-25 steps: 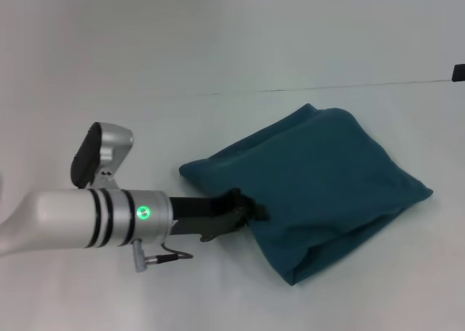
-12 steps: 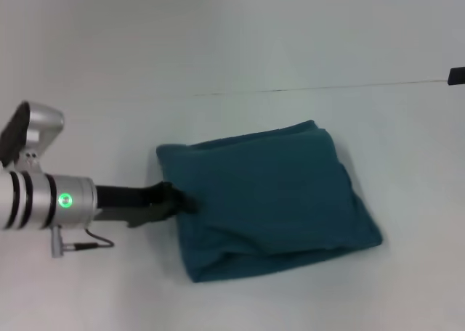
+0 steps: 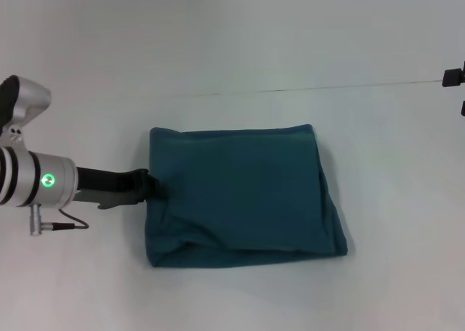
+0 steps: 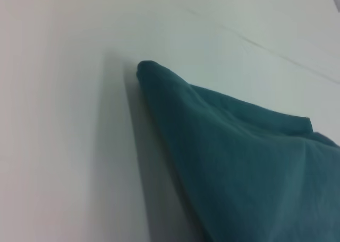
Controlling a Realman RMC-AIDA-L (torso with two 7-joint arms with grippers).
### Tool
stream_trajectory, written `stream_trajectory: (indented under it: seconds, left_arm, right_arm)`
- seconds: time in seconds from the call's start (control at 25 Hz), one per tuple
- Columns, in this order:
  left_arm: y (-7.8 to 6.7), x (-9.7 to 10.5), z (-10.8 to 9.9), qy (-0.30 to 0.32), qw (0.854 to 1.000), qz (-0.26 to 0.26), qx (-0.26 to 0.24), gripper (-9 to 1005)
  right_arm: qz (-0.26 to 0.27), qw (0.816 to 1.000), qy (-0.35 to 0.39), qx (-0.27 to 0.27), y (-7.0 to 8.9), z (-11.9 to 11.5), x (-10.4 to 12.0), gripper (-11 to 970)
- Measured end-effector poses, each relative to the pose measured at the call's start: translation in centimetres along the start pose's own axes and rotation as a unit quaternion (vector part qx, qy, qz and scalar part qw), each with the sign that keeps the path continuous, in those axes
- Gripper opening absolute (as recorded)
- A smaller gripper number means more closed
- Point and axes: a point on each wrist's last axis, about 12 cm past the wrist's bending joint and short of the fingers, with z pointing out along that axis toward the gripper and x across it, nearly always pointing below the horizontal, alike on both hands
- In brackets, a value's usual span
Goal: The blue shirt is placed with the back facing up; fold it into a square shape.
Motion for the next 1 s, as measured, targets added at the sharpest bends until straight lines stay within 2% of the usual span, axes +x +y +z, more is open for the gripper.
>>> stream_trajectory:
  seconds: [0.16,0.36,0.48,0.56,0.64,0.72,0.84,1.0]
  left_arm:
    - [0.6,0.2,-0.6,0.003,1.000,-0.002,-0.003,134]
    - [0.5,0.1,-2.2,0.007,1.000,0.012,0.010,136]
    - [0.5,-0.2,-4.3,-0.023,0.999,0.004,0.028,237]
    - [1.0,0.1,-5.5,-0.057,0.996,-0.040,0.059,304]
    - [1.3,0.7,-6.0,-0.078,0.988,-0.086,0.100,387]
    - [1.4,1.7,-5.3,-0.074,0.982,-0.119,0.129,486]
    - [1.2,3.6,-3.1,-0.050,0.973,-0.159,0.162,626]
    - [0.5,5.1,-1.1,-0.042,0.967,-0.174,0.179,790]
  right_arm:
    - [0.000,1.000,-0.004,0.002,-0.1,-0.2,-0.1,885]
    - [-0.002,1.000,-0.005,0.003,0.0,-0.2,-0.2,885]
    - [-0.003,1.000,-0.005,0.002,0.1,-0.1,-0.3,885]
    - [-0.003,1.000,-0.005,0.002,0.2,-0.1,-0.4,885]
    - [-0.003,1.000,-0.005,0.002,0.2,-0.1,-0.4,885]
    - [-0.003,1.000,-0.005,0.002,0.2,-0.1,-0.4,885]
    - [-0.003,1.000,-0.004,0.000,0.3,0.1,-0.3,885]
    - [-0.006,1.000,-0.002,0.001,0.4,0.3,-0.4,885]
